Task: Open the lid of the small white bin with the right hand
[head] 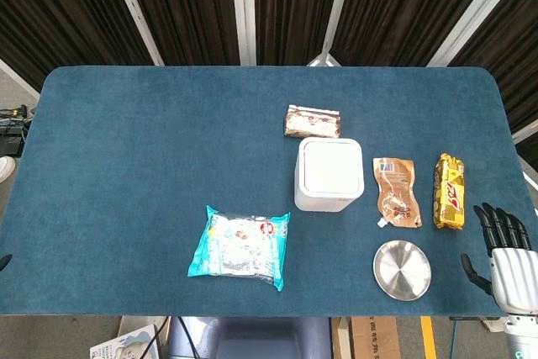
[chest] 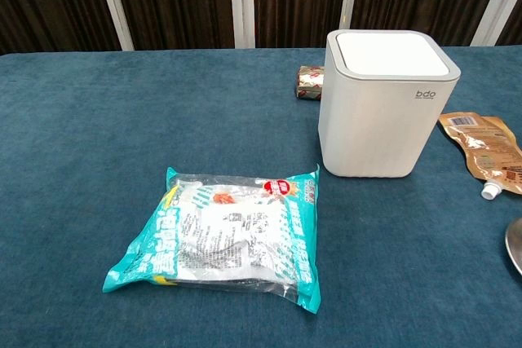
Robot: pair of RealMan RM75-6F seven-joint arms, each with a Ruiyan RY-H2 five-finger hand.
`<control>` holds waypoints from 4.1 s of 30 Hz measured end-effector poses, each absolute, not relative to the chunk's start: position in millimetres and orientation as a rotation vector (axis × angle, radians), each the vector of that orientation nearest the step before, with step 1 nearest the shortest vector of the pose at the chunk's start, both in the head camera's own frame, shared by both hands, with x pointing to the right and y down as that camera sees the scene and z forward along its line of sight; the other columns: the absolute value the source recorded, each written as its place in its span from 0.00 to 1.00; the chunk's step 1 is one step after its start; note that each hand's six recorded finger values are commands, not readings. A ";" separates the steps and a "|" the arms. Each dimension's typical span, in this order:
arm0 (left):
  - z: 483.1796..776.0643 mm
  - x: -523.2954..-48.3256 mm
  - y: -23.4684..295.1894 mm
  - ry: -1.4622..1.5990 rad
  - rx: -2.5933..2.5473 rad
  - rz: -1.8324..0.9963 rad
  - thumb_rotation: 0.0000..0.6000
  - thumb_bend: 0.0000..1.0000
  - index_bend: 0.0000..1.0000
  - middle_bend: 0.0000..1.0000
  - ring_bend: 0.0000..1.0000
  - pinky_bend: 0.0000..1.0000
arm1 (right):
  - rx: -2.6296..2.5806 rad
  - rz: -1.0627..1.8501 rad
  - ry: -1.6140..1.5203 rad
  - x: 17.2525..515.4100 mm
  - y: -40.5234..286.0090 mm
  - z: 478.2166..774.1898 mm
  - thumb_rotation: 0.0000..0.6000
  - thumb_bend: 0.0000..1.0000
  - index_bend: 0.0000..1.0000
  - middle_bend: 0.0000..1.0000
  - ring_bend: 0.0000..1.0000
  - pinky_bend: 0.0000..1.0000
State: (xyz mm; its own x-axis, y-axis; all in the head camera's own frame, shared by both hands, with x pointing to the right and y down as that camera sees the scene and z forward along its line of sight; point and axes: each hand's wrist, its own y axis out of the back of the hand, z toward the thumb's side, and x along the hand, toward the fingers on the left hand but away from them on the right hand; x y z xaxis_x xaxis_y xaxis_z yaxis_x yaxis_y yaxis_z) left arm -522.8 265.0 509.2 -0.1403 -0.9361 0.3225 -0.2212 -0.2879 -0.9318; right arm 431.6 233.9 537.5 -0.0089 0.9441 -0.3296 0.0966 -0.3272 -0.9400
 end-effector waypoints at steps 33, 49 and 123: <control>506.8 -514.6 270.0 1.313 -1.504 -1.481 1.00 0.03 0.20 0.07 0.01 0.07 | -1.648 1.343 -1.083 405.6 203.5 535.5 1.00 0.94 0.08 0.83 0.86 0.83; 510.5 -517.8 269.0 1.318 -1.502 -1.520 1.00 0.03 0.19 0.07 0.01 0.08 | -1.787 1.351 -0.720 310.4 140.5 529.4 1.00 0.96 0.08 0.83 0.86 0.83; 503.2 -525.9 270.4 1.370 -1.493 -1.504 1.00 0.03 0.19 0.07 0.01 0.08 | -1.427 1.333 -1.011 379.9 179.6 527.0 1.00 0.30 0.04 0.00 0.00 0.01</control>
